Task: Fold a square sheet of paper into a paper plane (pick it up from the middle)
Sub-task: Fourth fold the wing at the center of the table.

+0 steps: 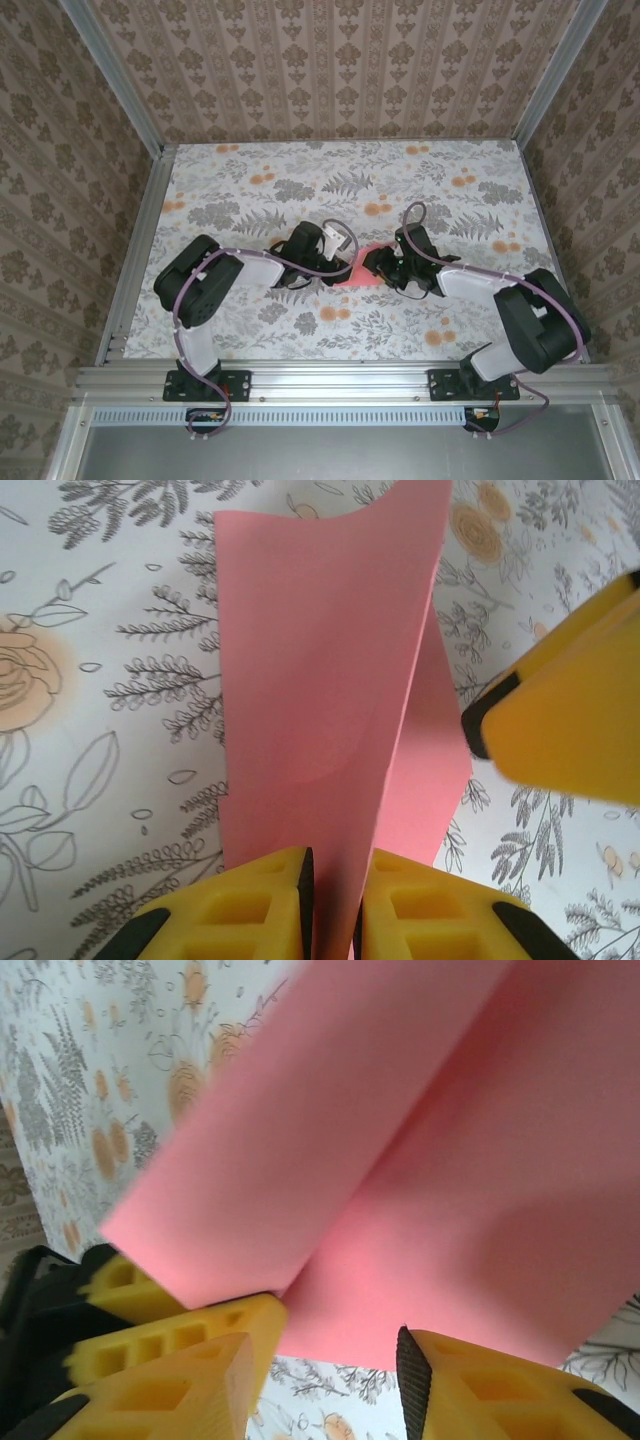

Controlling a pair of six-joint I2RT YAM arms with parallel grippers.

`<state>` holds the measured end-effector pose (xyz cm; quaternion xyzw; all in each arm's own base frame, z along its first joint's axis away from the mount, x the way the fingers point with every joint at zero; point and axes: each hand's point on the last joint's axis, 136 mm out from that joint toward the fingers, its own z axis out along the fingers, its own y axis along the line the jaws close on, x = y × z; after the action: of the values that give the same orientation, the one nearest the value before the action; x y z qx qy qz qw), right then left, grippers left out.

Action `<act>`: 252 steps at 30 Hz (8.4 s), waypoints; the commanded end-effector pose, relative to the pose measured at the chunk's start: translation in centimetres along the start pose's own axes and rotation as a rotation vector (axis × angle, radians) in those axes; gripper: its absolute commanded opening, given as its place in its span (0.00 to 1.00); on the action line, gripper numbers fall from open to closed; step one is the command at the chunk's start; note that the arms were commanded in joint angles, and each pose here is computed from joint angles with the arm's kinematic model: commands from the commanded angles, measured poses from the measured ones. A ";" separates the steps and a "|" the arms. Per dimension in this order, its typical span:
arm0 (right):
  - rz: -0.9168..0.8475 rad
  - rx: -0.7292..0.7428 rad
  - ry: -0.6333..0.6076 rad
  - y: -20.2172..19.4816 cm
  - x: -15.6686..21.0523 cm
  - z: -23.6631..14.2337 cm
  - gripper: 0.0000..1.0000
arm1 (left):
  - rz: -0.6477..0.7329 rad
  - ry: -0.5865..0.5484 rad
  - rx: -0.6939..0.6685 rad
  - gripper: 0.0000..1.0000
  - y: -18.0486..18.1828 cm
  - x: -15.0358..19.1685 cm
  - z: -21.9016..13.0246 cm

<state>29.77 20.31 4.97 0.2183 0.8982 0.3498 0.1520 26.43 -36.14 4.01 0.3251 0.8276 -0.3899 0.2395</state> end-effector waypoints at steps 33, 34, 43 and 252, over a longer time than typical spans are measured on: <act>0.026 0.156 0.004 -2.5 -1.2 3.0 0.46 | -0.187 0.055 0.010 0.41 -0.3 -0.4 -1.1; 0.022 0.169 0.005 -2.7 -1.2 3.0 0.46 | -0.186 0.044 -0.018 0.42 -0.1 -0.6 -1.6; 0.001 0.196 0.031 -3.3 -1.0 3.3 0.47 | -0.313 0.033 -0.148 0.44 1.7 -0.2 -3.3; -0.300 0.108 0.189 -1.7 -0.8 5.3 0.08 | -0.660 0.435 -0.224 0.00 3.2 8.6 0.4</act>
<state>32.29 22.83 1.53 0.0576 0.9425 0.3123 0.1040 25.49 -35.86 1.94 0.1311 0.9189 -0.3714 0.0224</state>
